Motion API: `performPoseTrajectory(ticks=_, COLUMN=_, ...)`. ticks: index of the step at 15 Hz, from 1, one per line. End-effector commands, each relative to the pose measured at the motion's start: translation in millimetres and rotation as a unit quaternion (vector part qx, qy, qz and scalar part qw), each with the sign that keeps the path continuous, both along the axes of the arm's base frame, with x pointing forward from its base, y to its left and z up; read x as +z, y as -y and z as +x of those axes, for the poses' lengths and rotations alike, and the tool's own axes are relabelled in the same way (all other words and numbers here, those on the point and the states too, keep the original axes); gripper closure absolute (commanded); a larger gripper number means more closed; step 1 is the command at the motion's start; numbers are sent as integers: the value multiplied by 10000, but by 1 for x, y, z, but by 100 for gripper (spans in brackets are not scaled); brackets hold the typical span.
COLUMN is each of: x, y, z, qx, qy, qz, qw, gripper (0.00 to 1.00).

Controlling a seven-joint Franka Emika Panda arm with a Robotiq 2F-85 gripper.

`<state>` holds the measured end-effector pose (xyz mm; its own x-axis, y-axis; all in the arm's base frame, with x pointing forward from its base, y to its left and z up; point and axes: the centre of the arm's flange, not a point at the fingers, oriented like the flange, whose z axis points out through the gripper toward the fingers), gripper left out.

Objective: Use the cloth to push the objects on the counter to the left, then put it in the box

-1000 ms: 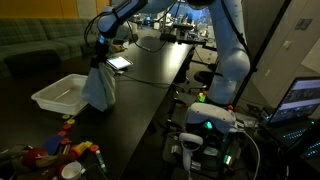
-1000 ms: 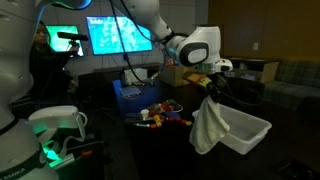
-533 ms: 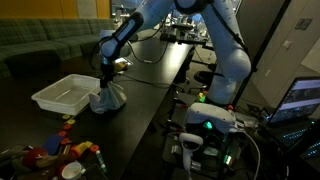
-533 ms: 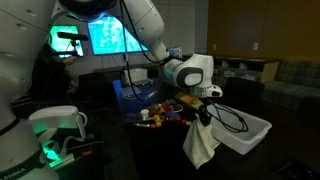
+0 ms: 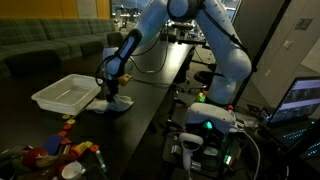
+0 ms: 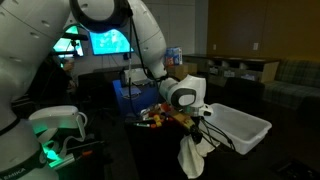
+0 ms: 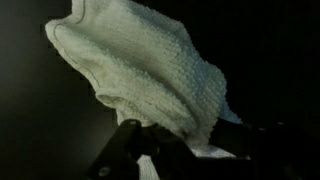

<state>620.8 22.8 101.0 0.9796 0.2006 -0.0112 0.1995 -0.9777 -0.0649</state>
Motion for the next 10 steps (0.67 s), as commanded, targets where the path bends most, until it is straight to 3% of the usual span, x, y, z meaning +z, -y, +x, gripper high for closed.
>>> performPoseTrajectory(ticks=1, x=-17, y=4, z=2, qx=-291, qy=536, qz=-94, qw=9981, gripper=92)
performPoseTrajectory(ticks=6, x=-41, y=3, z=7, qx=-528, qy=936, qz=-64, qw=9942, gripper=92)
performPoseTrajectory(ticks=10, x=-73, y=-1, z=9, qx=-800, qy=869, qz=-21, qw=9930, gripper=92)
